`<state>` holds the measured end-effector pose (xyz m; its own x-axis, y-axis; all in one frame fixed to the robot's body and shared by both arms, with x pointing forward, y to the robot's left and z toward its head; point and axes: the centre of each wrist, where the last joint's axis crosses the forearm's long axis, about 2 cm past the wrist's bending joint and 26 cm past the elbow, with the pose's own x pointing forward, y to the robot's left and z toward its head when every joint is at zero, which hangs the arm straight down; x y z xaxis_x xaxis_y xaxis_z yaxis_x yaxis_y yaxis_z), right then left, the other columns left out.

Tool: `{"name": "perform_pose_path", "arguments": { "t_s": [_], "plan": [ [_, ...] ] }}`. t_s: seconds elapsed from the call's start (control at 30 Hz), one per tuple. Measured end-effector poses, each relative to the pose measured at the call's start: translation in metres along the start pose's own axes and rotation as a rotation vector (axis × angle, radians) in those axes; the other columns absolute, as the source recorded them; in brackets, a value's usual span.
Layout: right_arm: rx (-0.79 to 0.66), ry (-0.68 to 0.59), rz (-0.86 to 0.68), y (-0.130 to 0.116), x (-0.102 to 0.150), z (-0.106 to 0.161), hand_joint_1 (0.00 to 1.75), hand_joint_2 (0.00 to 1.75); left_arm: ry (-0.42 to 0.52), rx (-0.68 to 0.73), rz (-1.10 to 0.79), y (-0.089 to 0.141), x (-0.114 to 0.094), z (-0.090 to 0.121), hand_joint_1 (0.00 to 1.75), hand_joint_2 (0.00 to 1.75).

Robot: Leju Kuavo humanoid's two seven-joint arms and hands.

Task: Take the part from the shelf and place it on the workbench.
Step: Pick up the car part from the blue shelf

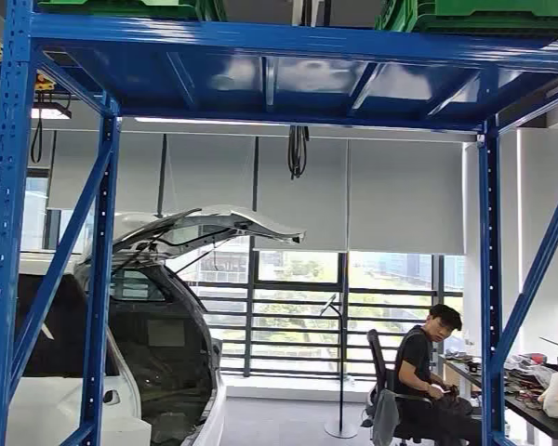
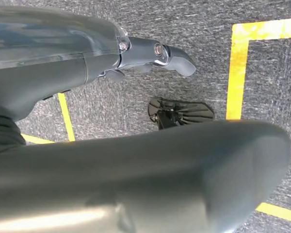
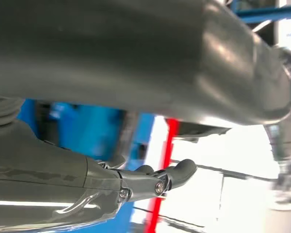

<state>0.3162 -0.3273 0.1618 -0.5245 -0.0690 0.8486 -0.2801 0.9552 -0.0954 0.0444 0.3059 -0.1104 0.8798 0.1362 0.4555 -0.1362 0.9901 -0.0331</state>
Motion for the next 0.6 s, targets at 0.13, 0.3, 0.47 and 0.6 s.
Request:
{"name": "perform_pose_path", "arguments": {
  "t_s": [0.13,0.3,0.47,0.6],
  "plan": [
    [0.072,-0.113,0.006,0.006,0.021,-0.019,0.0,0.0,-0.001,-0.013,0.005,-0.004,-0.001,0.0,0.0,0.0],
    [0.197,-0.324,0.015,0.019,0.062,-0.051,0.0,0.0,-0.007,-0.037,0.011,-0.011,0.0,-0.001,0.0,0.0],
    [0.32,-0.515,0.001,0.038,0.101,-0.071,0.0,0.0,-0.017,-0.054,0.013,-0.015,0.001,-0.001,0.0,0.0],
    [0.388,-0.596,-0.038,0.051,0.12,-0.077,0.0,0.0,-0.021,-0.066,0.015,-0.017,0.0,-0.001,0.0,0.0]
  ]
}}
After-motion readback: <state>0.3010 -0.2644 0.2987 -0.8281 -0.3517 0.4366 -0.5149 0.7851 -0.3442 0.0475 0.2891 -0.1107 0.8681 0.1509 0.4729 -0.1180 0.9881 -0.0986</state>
